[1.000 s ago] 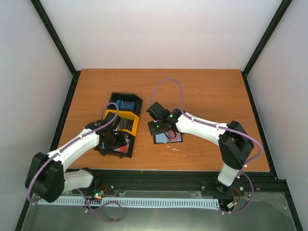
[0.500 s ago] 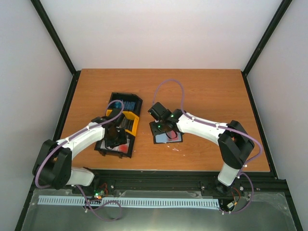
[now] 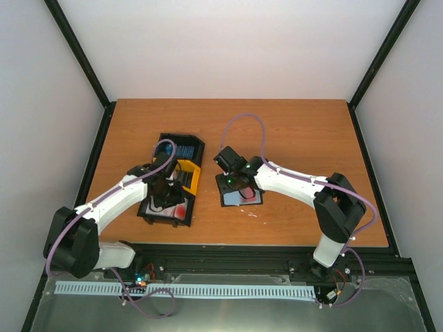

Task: Put the credit cards into the card holder
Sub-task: Pick up the credit card from the storage box.

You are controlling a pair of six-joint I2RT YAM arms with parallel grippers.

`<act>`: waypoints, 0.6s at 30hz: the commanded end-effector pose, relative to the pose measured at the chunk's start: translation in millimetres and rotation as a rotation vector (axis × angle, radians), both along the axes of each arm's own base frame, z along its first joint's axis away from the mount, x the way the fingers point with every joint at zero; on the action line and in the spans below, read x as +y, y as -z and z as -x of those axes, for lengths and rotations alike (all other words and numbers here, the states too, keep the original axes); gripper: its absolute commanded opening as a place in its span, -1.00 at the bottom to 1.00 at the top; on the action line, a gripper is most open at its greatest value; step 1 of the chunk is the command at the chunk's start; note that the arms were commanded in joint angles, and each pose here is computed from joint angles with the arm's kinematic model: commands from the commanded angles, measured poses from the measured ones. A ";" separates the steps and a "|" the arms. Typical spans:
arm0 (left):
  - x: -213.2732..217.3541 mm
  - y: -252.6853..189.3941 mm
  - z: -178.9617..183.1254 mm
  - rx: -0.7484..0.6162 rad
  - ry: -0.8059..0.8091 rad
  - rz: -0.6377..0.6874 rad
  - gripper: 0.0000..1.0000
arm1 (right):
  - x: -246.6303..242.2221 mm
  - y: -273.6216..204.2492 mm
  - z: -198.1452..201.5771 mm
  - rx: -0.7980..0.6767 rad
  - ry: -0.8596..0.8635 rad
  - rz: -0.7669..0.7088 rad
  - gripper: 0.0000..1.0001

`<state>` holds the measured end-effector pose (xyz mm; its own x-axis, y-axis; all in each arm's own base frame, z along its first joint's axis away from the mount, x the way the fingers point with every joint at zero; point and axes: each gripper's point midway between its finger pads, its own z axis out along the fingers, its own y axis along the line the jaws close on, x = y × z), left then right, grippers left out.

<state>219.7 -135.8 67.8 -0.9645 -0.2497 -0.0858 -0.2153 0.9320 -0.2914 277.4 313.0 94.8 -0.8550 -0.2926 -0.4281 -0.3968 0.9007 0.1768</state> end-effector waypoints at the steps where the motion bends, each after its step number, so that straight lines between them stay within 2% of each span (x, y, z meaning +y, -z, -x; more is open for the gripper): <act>1: -12.0 -15.8 -0.3 -0.009 0.025 0.072 -0.37 | -3.3 5.2 -4.0 -0.001 0.020 0.012 0.01; 6: -19.3 -15.5 4.2 0.006 0.034 0.122 -0.41 | -6.8 7.5 -3.5 0.000 0.030 0.025 0.01; 9: -24.2 -12.3 9.2 0.030 0.042 0.154 -0.53 | -8.5 9.0 -3.3 0.003 0.036 0.031 0.00; 18: -25.2 5.1 24.2 0.105 0.040 0.170 -0.56 | -13.1 12.8 -2.2 0.009 0.045 0.050 0.00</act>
